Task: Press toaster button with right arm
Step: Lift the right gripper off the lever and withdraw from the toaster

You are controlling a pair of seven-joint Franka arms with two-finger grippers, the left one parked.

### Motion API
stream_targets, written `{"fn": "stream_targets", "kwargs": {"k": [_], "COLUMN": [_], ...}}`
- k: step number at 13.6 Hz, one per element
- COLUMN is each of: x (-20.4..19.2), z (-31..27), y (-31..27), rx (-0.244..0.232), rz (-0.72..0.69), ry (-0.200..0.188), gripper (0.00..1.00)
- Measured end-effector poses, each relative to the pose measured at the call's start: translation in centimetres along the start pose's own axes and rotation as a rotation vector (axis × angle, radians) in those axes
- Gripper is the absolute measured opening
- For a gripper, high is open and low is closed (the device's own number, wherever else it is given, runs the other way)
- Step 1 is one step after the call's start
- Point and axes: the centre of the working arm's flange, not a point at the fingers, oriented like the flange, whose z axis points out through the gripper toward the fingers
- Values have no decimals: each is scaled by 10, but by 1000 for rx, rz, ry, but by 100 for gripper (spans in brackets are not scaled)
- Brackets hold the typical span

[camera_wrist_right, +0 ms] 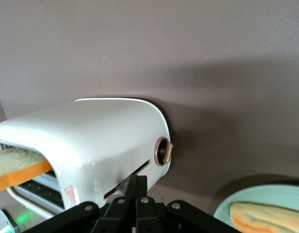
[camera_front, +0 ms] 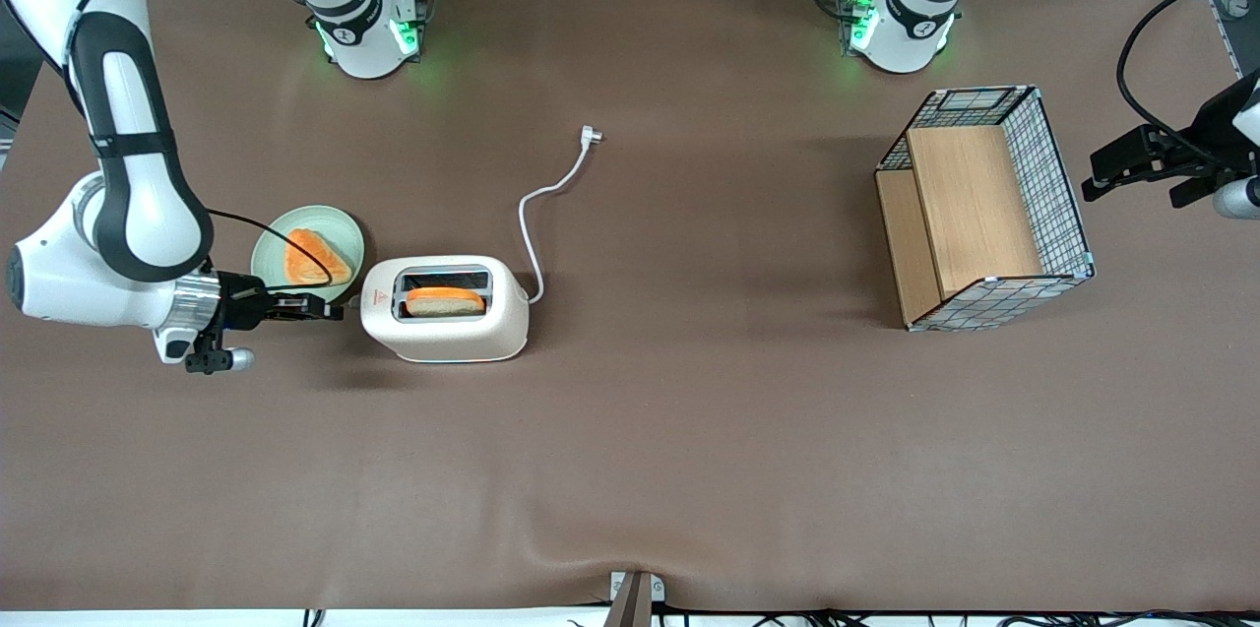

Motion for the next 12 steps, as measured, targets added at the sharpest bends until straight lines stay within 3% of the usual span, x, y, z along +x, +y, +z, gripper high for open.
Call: {"fn": "stream_targets", "kwargs": {"k": [1,4,8,10,12], "x": [2,9,8,0,-11], "z": [-13,-72,-141,-177,-211], "y": [-8,-42,-69,-85,-117], "rx": [-20,-122,-288,-418,-474], "rz": [6,-7,-66,-102,-132], "ry": [-27,-79,-38,-38,-41], "gripper": [1,29,73,96,100]}}
